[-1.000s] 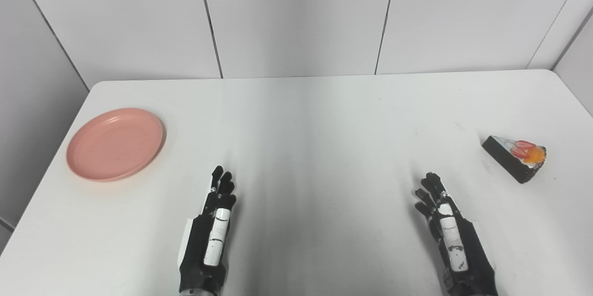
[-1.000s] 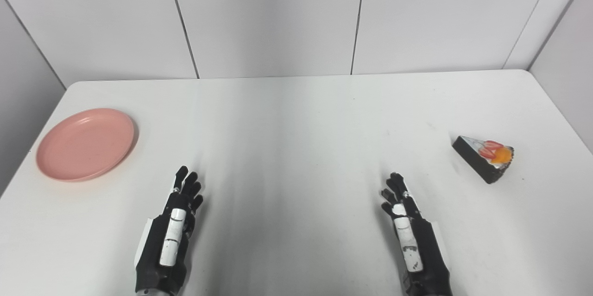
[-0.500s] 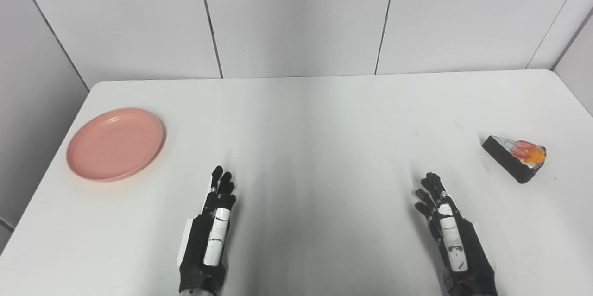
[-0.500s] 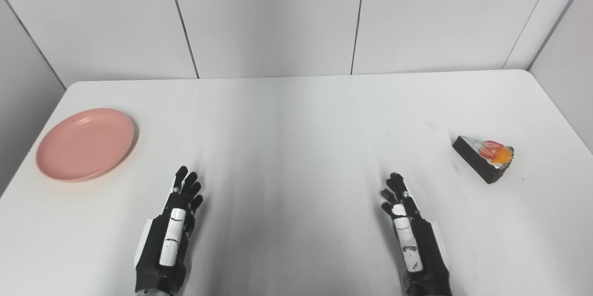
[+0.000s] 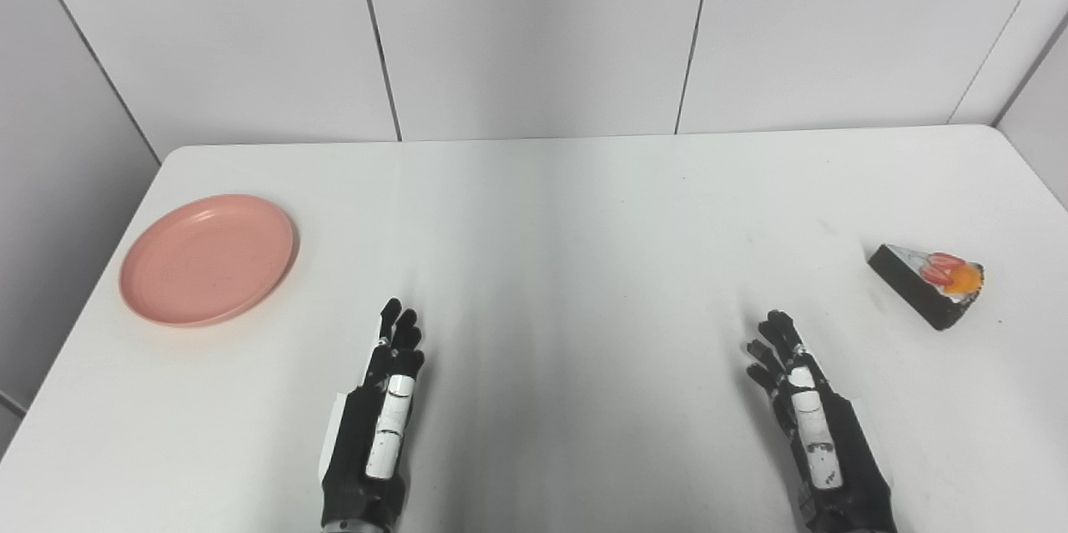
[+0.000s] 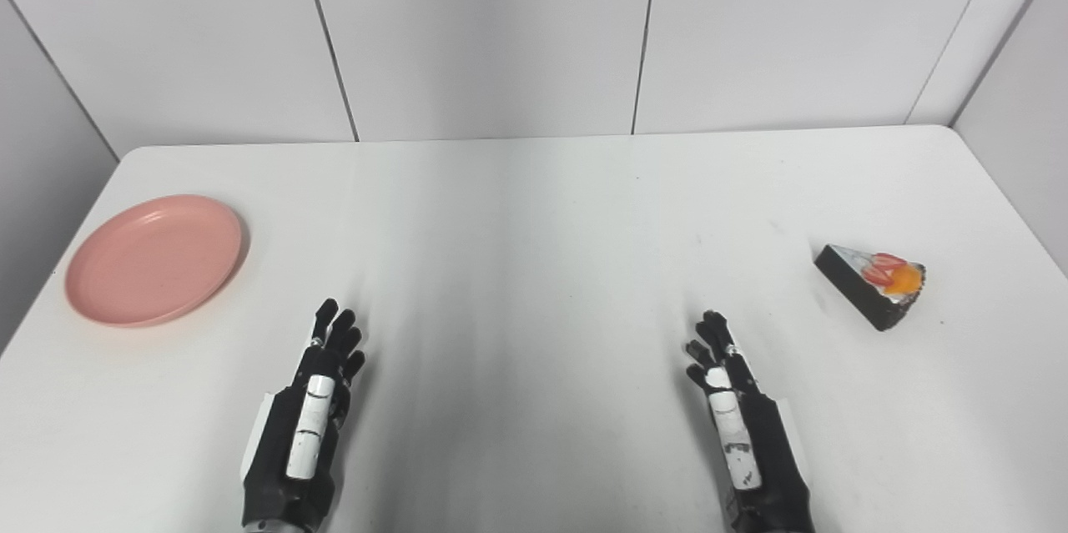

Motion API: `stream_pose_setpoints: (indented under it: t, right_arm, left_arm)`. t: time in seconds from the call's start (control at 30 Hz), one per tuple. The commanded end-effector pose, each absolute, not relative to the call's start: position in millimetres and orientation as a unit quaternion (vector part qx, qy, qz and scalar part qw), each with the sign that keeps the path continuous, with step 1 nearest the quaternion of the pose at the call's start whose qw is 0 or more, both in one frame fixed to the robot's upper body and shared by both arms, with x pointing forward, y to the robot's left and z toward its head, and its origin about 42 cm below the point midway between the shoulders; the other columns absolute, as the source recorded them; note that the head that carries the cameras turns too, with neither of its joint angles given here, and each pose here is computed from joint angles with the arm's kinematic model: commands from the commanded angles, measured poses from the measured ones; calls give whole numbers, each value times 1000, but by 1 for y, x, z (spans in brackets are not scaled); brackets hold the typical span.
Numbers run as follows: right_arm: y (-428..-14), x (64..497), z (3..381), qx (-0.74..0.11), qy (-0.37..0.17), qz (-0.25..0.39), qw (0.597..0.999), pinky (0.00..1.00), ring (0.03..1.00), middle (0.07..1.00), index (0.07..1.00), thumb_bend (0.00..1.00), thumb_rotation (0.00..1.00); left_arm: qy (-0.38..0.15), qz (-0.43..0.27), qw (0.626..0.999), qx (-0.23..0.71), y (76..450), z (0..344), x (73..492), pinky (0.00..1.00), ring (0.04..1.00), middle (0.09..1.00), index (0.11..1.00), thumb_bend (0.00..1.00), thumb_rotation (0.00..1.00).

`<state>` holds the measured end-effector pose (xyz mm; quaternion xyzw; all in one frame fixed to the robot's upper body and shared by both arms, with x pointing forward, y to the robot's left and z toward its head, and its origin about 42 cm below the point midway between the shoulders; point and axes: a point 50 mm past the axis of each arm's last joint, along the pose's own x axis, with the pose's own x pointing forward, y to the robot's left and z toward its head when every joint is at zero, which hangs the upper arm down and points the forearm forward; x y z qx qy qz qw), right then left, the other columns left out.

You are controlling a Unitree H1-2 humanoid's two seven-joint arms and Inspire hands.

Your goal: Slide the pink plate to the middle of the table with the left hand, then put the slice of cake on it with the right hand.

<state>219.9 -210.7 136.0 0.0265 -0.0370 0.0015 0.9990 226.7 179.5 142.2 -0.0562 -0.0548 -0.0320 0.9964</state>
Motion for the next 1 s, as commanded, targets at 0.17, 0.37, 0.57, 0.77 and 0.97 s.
stream_pose_setpoints:
  t: [0.17,0.37,0.57,0.77,0.97]
  right_arm:
    - [-209,219,147,25,-71,5,997,915,918,943,939,925,959]
    - [-208,220,147,26,-72,6,997,915,918,944,939,924,957]
    - [-209,220,146,25,-71,8,997,915,916,945,940,922,958]
    - [-208,220,145,29,-70,7,997,911,913,941,933,920,952]
    - [-208,220,145,28,-70,7,997,912,914,941,933,920,952]
  left_arm:
    - [-69,-45,995,-55,179,150,227,1000,1000,1000,1000,694,849]
    - [-66,-44,995,-54,178,150,227,1000,1000,1000,1000,697,849]
    - [-67,-43,995,-54,178,150,227,1000,999,1000,1000,710,843]
    - [-66,-44,995,-54,178,149,227,1000,1000,1000,1000,711,850]
    - [-65,-42,996,-51,178,149,227,1000,1000,1000,1000,714,849]
